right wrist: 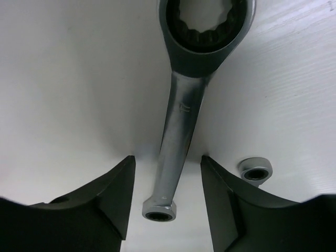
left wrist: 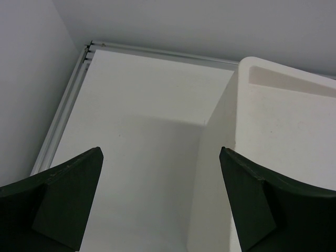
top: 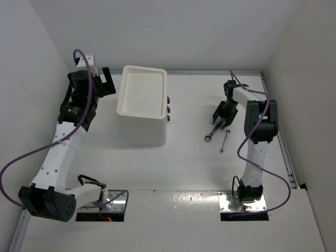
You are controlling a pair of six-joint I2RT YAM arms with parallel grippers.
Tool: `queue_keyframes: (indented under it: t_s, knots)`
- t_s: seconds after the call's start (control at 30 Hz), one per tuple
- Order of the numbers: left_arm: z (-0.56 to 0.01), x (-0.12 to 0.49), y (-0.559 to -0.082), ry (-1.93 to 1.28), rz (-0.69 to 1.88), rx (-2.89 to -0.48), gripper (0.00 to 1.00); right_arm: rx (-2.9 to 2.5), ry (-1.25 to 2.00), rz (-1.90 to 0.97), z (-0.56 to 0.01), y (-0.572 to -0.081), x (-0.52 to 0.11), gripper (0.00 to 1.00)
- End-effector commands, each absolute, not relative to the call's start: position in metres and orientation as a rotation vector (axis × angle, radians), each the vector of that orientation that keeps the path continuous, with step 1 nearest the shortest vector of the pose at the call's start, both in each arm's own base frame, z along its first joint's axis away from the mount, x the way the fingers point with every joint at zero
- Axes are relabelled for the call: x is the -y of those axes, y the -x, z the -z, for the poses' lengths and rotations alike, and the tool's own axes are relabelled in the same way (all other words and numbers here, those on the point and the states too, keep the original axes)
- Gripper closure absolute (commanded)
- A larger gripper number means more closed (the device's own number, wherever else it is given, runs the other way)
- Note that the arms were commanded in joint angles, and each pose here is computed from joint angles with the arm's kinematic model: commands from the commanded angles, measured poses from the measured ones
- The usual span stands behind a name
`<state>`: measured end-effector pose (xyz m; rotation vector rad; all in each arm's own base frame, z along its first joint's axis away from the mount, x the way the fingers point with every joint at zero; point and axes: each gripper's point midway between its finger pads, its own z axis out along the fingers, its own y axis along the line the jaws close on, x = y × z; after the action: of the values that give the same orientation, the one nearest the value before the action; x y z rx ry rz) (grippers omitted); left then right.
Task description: Sort the tools into containers
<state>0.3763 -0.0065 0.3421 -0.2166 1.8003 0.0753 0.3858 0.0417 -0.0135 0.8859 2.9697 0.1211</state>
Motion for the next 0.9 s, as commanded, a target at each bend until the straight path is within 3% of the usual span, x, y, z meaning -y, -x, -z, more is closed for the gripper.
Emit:
queue_keyframes:
  t_s: [0.0,0.27,0.3,0.53,0.87]
  knots:
    - [-0.347,0.002,-0.377,0.249,-0.057,-1.772,0.01,-2.923,-0.928,-0.045,0.020,-0.400,-0.029,0.48]
    - [-0.347,0.001,-0.377,0.251,-0.055,-1.772,0.01,-2.988,-0.908,-0.027,0.038,-0.387,-0.021,0.90]
    - [-0.347,-0.003,-0.377,0.259,-0.062,-1.771,0.01,-2.997,-0.886,-0.043,0.038,-0.387,-0.022,1.00]
    - [-0.338,0.004,-0.377,0.241,-0.028,-1.795,0.01,-3.013,-0.299,-0.179,-0.001,-0.403,-0.050,1.00]
    - [-0.322,0.012,-0.374,0.238,0.027,-1.822,0.01,-2.826,0.101,-0.329,-0.079,-0.385,-0.081,1.00]
